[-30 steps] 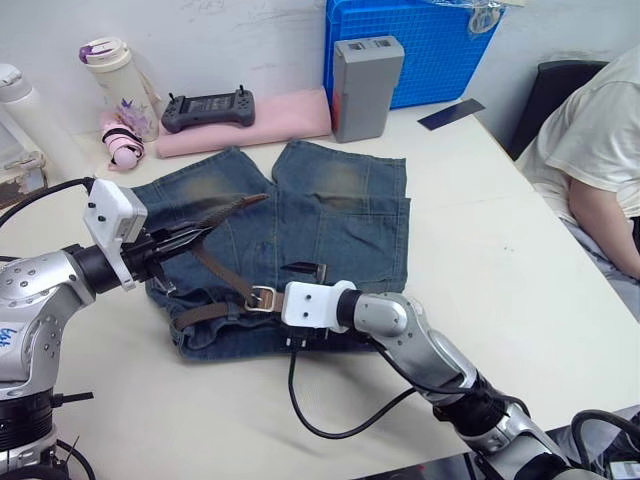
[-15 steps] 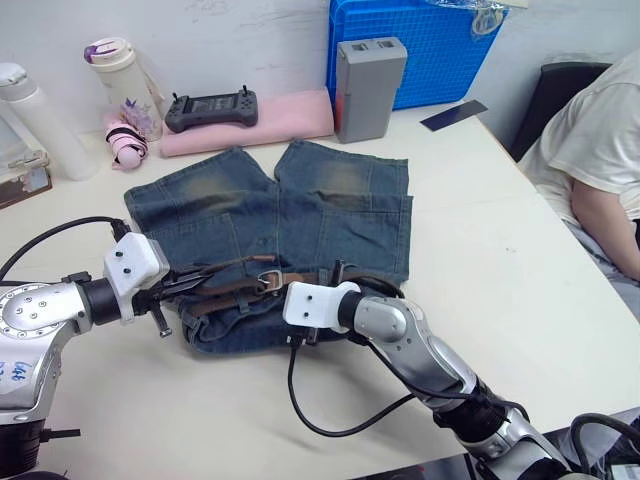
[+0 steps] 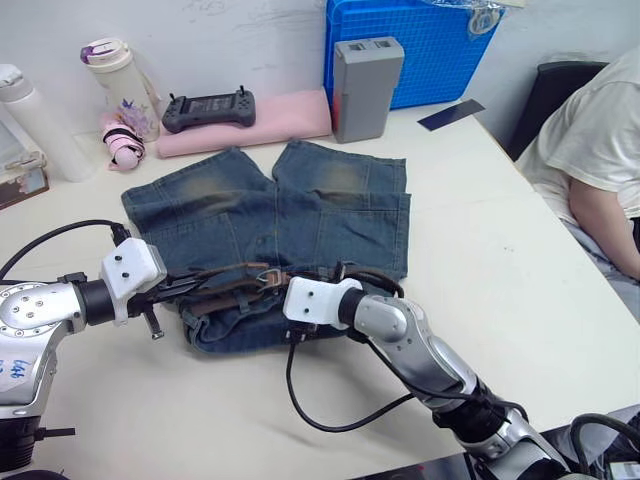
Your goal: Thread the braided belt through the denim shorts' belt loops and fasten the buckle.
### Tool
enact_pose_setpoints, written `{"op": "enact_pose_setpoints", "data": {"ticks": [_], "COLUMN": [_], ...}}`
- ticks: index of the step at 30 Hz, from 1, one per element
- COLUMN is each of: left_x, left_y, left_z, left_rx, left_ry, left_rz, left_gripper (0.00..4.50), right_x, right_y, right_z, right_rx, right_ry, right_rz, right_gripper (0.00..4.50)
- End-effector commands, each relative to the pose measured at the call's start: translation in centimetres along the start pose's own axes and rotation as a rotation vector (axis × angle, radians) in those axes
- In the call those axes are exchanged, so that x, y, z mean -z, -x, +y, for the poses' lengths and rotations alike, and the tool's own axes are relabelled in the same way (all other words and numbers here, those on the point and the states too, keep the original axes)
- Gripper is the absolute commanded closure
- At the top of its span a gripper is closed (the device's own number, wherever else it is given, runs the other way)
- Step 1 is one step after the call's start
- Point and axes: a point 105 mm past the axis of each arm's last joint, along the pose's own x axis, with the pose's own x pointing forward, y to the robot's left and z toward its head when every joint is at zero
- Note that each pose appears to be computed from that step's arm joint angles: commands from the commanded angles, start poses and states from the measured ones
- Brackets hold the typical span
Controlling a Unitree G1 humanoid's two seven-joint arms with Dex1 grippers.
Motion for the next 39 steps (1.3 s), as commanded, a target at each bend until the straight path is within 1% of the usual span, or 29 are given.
{"op": "enact_pose_setpoints", "data": {"ticks": [1, 8, 16, 20, 24, 27, 29, 34, 39], "left_x": [-0.4, -0.3, -0.2, -0.2, -0.3, -0.3, -0.3, -0.4, -0.5], "left_y": [0.3, 0.4, 0.6, 0.6, 0.7, 0.7, 0.7, 0.5, 0.5], "left_z": [0.4, 0.4, 0.5, 0.6, 0.6, 0.7, 0.6, 0.5, 0.6], "left_rx": [-0.012, -0.012, -0.014, -0.020, -0.021, -0.021, -0.018, -0.013, -0.015], "left_ry": [-0.017, -0.012, -0.008, -0.006, -0.003, -0.003, -0.002, -0.001, -0.001], "left_rz": [-0.008, -0.007, -0.001, -0.004, -0.006, -0.005, -0.006, -0.010, -0.012], "left_gripper": [4.50, 4.50, 4.50, 4.50, 4.50, 4.50, 4.50, 4.50, 4.50], "right_x": [-0.5, -0.3, -0.2, 0.6, 0.6, 1.1, 1.3, 0.8, 0.5], "right_y": [0.8, 2.5, 2.5, 2.3, 2.3, 2.6, 2.4, 1.1, 0.7], "right_z": [-1.1, -0.2, 0.3, 0.3, 0.7, 0.3, 0.1, 0.5, 0.4], "right_rx": [0.058, -0.027, -0.051, -0.051, -0.061, -0.047, -0.030, -0.013, -0.005], "right_ry": [0.040, 0.036, 0.070, 0.118, 0.156, 0.190, 0.205, 0.213, 0.224], "right_rz": [-0.012, -0.042, -0.040, -0.001, 0.012, 0.043, 0.058, 0.060, 0.048], "right_gripper": [1.15, 1.15, 1.15, 1.15, 1.15, 1.15, 1.15, 1.15, 1.15]}}
